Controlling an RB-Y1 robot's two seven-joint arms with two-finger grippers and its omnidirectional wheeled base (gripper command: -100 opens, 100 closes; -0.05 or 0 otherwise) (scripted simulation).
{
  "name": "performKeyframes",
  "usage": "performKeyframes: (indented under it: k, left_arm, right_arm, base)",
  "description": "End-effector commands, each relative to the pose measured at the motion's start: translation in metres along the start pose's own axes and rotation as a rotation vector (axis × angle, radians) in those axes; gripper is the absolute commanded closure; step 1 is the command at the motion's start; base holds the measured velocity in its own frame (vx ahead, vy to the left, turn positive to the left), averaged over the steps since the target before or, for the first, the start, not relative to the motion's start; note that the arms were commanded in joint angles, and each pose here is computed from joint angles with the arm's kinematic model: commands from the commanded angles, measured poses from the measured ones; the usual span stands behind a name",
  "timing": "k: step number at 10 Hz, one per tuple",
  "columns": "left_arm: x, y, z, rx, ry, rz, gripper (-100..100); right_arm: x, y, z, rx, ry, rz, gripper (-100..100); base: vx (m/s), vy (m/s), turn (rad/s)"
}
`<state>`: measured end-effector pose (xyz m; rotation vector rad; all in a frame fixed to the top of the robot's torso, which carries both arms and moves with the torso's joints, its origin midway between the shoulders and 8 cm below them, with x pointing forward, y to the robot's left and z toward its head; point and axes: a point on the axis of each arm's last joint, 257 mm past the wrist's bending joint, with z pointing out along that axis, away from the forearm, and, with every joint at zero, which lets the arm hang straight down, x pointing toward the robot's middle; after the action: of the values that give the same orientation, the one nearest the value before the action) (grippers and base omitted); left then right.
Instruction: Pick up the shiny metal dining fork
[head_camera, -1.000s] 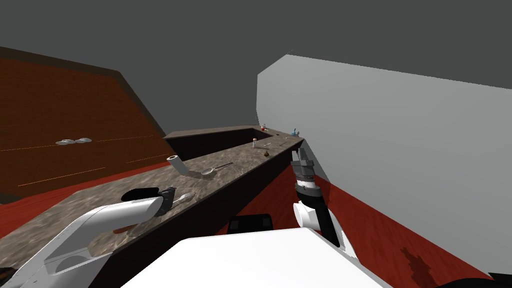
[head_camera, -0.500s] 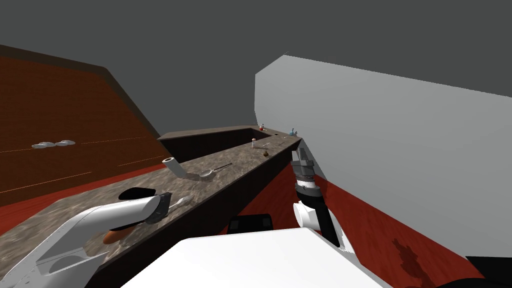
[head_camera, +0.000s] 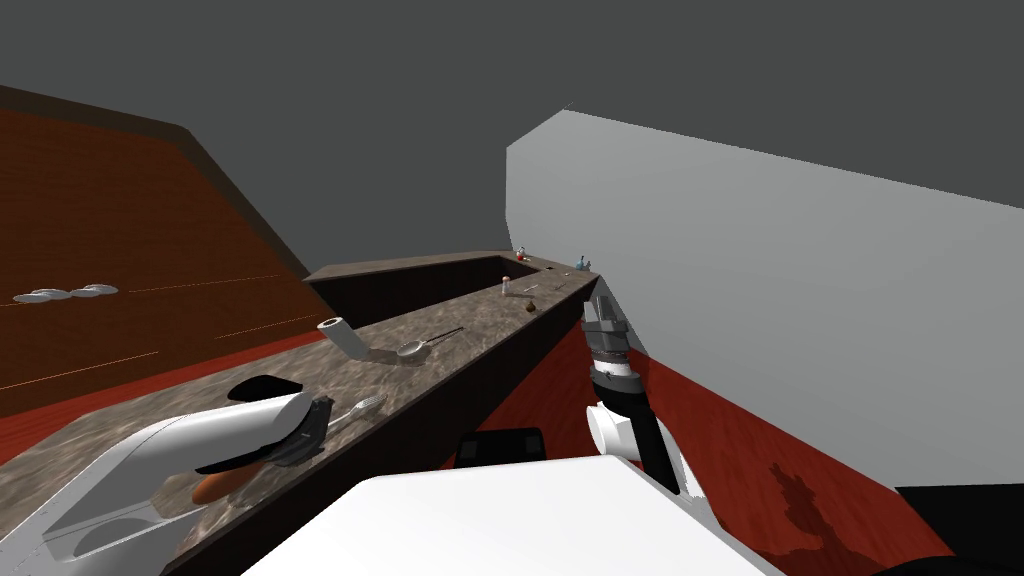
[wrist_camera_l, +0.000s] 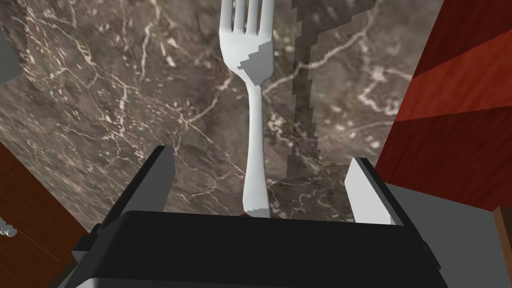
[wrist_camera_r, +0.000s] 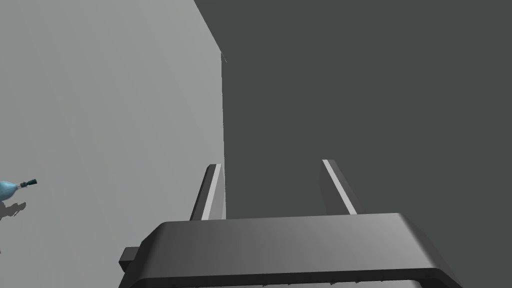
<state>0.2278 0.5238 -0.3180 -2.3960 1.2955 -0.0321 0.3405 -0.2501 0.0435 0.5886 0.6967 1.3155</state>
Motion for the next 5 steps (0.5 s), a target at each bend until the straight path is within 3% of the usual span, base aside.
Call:
performKeyframes:
  k: [1, 2, 3, 4, 5]
  left_arm:
    - [-0.005, 0.007, 0.0, -0.034, -0.006, -0.013, -100]
    - [-0.003, 0.004, -0.001, -0.02, -0.003, -0.008, -100]
    - [-0.004, 0.005, -0.001, -0.024, -0.004, -0.009, 0]
    - [-0.004, 0.005, 0.007, -0.024, -0.004, -0.01, -100]
    - [-0.003, 0.005, 0.011, -0.024, -0.005, -0.01, -100]
  right_arm:
    - [0.0, 0.0, 0.0, 0.0, 0.0, 0.0, 0]
    - [0.0, 0.0, 0.0, 0.0, 0.0, 0.0, 0]
    - [0.0, 0.0, 0.0, 0.0, 0.0, 0.0, 0]
    - [0.0, 0.0, 0.0, 0.0, 0.0, 0.0, 0]
    - [0.0, 0.0, 0.0, 0.0, 0.0, 0.0, 0]
  base:
    - [-0.015, 0.019, -0.055]
    - [-0.007, 0.009, -0.014]
    - [0.0, 0.0, 0.0]
    - [0.0, 0.0, 0.0]
    - [0.0, 0.0, 0.0]
